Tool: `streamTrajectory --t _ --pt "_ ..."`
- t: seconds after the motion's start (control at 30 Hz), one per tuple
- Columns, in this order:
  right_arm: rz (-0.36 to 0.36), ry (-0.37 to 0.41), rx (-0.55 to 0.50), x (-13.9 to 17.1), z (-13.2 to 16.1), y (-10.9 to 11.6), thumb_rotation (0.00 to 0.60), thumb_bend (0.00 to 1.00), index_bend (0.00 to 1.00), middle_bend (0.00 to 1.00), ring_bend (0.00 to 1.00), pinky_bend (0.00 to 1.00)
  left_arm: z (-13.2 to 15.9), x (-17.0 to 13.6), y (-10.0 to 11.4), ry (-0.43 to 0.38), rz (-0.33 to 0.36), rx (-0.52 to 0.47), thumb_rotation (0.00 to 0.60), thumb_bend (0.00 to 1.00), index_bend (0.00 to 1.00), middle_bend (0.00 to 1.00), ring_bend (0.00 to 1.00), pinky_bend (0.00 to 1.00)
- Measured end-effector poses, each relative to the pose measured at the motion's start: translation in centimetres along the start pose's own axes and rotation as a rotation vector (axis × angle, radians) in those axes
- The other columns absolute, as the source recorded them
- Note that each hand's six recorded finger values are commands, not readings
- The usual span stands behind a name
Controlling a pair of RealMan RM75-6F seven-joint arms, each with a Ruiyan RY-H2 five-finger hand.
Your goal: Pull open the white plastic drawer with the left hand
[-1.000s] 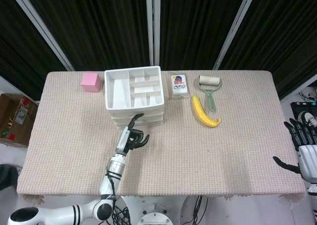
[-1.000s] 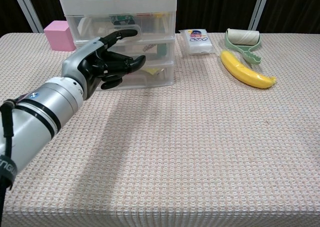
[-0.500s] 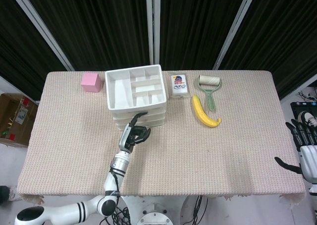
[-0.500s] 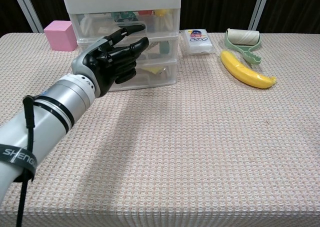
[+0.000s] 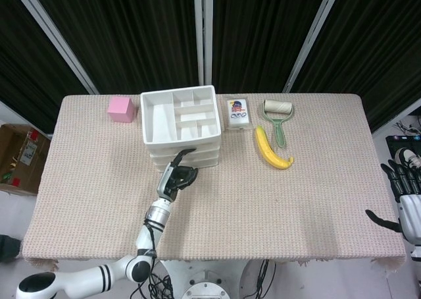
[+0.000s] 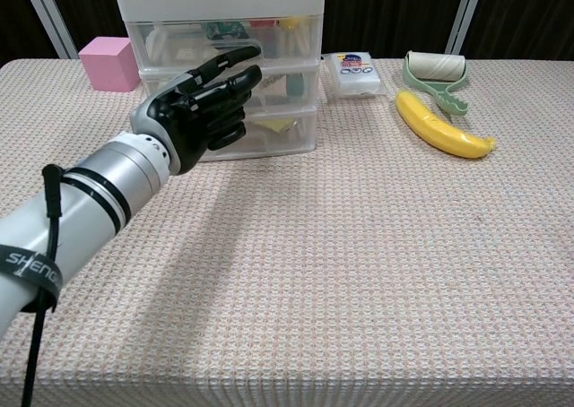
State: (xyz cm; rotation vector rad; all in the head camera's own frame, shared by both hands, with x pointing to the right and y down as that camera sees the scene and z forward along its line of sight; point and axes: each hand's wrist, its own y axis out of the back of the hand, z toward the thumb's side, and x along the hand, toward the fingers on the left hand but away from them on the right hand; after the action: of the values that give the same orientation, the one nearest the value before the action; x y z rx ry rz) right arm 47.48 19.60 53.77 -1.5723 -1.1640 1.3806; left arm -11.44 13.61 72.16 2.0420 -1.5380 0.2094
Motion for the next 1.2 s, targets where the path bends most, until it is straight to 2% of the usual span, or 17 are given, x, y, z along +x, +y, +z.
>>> streamTrajectory --t 0.57,0.73,0.8,0.93,1.03,1.2 --pt "0.012 0.008 0.011 0.3 0.8 -0.2 0.600 0.05 0.00 0.01 0.00 0.00 -0.4 -3.6 0.1 0.019 -0.040 -0.080 0.600 0.40 0.58 0.91 1.00 1.00" --pt "0.015 0.012 0.011 0.3 1.0 -0.3 0.600 0.05 0.00 0.01 0.00 0.00 -0.5 -4.1 0.0 0.023 -0.048 -0.049 0.600 0.40 0.39 0.90 1.00 1.00" --pt "0.014 0.016 0.013 0.4 1.1 -0.2 0.600 0.05 0.00 0.01 0.00 0.00 -0.6 -4.3 0.2 0.020 -0.049 -0.001 0.600 0.40 0.36 0.89 1.00 1.00" --pt "0.008 0.017 0.018 0.4 1.1 0.0 0.600 0.05 0.00 0.01 0.00 0.00 -0.3 -4.9 0.5 -0.004 -0.053 0.174 0.600 0.40 0.39 0.89 1.00 1.00" --pt "0.004 0.020 0.020 0.4 1.1 0.2 0.600 0.05 0.00 0.01 0.00 0.00 0.7 -5.5 1.1 -0.049 -0.051 0.371 0.600 0.40 0.39 0.88 1.00 1.00" --pt "-0.004 0.034 0.023 0.3 1.3 0.6 0.600 0.05 0.00 0.01 0.00 0.00 4.0 -6.1 2.4 -0.159 -0.023 0.764 0.600 0.36 0.33 0.88 1.00 1.00"
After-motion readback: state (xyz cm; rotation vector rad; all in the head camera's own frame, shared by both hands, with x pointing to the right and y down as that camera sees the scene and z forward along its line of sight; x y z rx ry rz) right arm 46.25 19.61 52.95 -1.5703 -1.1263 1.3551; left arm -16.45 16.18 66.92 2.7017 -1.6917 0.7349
